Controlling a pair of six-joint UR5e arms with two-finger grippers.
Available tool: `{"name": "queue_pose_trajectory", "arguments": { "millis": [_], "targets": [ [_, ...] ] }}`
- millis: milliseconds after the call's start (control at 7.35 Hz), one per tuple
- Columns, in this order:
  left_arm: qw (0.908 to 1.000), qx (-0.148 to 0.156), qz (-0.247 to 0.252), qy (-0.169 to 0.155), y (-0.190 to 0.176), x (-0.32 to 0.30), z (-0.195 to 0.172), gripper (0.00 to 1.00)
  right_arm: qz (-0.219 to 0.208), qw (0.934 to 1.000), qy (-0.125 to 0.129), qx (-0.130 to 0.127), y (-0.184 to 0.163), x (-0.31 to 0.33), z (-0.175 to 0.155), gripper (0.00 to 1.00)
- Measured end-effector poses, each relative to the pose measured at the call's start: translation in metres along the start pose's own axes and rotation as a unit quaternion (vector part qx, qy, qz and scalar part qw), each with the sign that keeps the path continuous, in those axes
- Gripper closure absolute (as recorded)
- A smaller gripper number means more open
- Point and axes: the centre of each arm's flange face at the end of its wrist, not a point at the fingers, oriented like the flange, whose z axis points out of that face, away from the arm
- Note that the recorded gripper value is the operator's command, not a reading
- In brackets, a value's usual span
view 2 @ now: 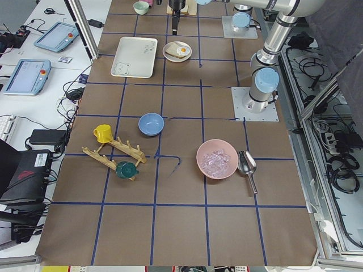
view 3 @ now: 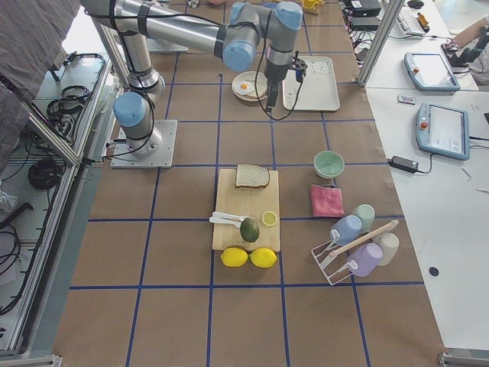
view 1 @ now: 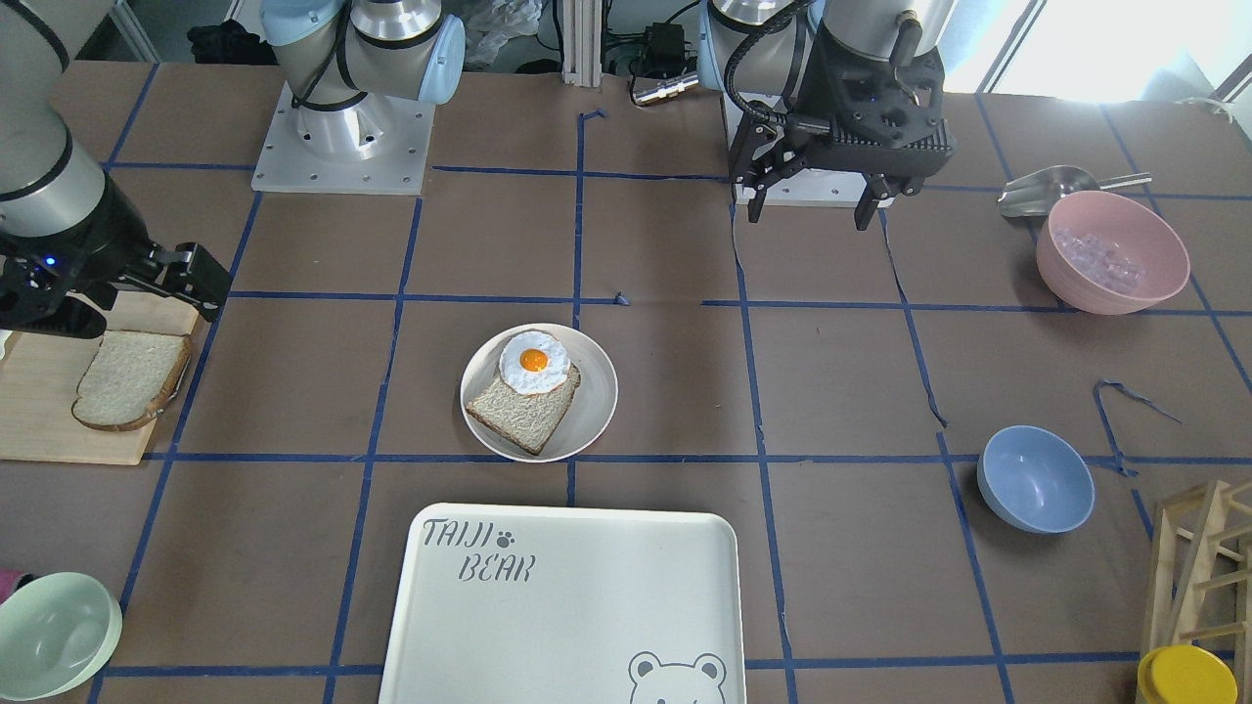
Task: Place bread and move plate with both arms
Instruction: 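Lower the right gripper and grasp the bread slice on the cutting board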
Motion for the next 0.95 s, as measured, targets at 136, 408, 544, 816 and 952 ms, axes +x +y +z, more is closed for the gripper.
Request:
{"name": "queue_pose_trajectory", "arguments": {
  "millis": [136,408,544,816,952],
  "targets": [
    [1.0,0.0,0.0,0.0,0.0,0.0,0.0,0.0,0.002,1.0,0.001,-0.001,-0.013,0.014,0.025,0.0],
    [1.0,0.0,0.0,0.0,0.0,0.0,0.0,0.0,-0.004,0.9997,0.015,-0.017,-0.041,0.032,0.083,0.0],
    [1.0,0.0,0.0,0.0,0.0,0.0,0.0,0.0,-0.004,0.9995,0.023,-0.023,-0.046,0.035,0.098,0.0],
    [1.0,0.0,0.0,0.0,0.0,0.0,0.0,0.0,-0.002,0.9991,0.034,-0.027,-0.052,0.037,0.113,0.0],
    [1.0,0.0,0.0,0.0,0.0,0.0,0.0,0.0,0.0,0.999,0.034,-0.029,-0.054,0.036,0.122,0.0]
  ]
}}
